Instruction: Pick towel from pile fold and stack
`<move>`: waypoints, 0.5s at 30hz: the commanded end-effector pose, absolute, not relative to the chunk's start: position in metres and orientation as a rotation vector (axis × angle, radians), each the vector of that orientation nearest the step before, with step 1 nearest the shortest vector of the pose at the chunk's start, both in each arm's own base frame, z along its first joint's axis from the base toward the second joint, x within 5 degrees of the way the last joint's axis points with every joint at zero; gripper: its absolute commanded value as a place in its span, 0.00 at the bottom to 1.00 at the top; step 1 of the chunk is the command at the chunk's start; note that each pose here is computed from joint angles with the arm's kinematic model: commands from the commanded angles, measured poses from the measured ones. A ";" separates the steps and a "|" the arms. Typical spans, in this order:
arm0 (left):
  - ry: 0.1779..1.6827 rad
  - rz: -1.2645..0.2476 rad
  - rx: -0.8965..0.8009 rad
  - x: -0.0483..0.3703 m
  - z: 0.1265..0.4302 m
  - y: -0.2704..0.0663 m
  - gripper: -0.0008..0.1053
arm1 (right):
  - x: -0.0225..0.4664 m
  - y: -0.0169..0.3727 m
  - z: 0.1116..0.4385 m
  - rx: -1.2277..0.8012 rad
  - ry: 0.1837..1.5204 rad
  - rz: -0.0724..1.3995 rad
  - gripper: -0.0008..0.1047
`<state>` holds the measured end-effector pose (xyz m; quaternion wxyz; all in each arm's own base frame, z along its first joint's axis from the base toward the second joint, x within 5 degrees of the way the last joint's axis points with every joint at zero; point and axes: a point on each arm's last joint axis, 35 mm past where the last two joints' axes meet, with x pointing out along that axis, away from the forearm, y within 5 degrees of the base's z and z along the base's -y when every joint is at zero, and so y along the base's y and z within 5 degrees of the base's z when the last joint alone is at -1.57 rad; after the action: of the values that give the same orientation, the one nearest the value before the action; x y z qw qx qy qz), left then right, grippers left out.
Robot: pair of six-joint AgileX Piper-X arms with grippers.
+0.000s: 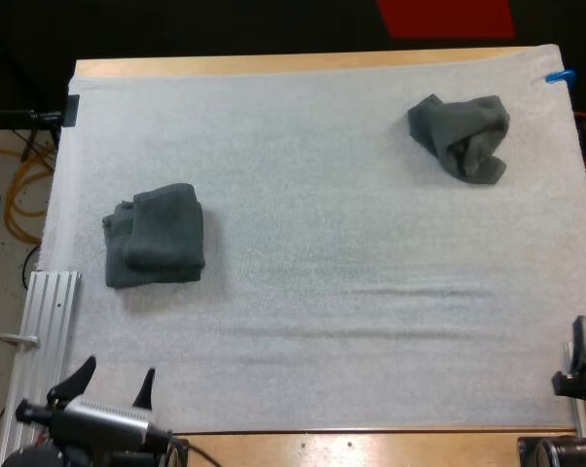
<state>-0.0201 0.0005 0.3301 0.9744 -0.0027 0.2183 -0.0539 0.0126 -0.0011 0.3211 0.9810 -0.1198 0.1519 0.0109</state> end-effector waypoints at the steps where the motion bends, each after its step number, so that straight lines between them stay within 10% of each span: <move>1: 0.415 -0.114 -0.016 -0.011 0.331 -0.001 0.61 | 0.018 0.000 0.319 -0.259 0.309 0.053 0.65; 15: 0.453 -0.096 -0.100 0.024 0.293 -0.003 0.61 | 0.030 0.001 0.292 -0.269 0.406 0.080 0.65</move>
<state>0.0208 -0.0029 0.2902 0.9714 -0.0417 0.2295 -0.0445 0.0275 0.0008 0.2900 0.9707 -0.1272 0.2001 0.0398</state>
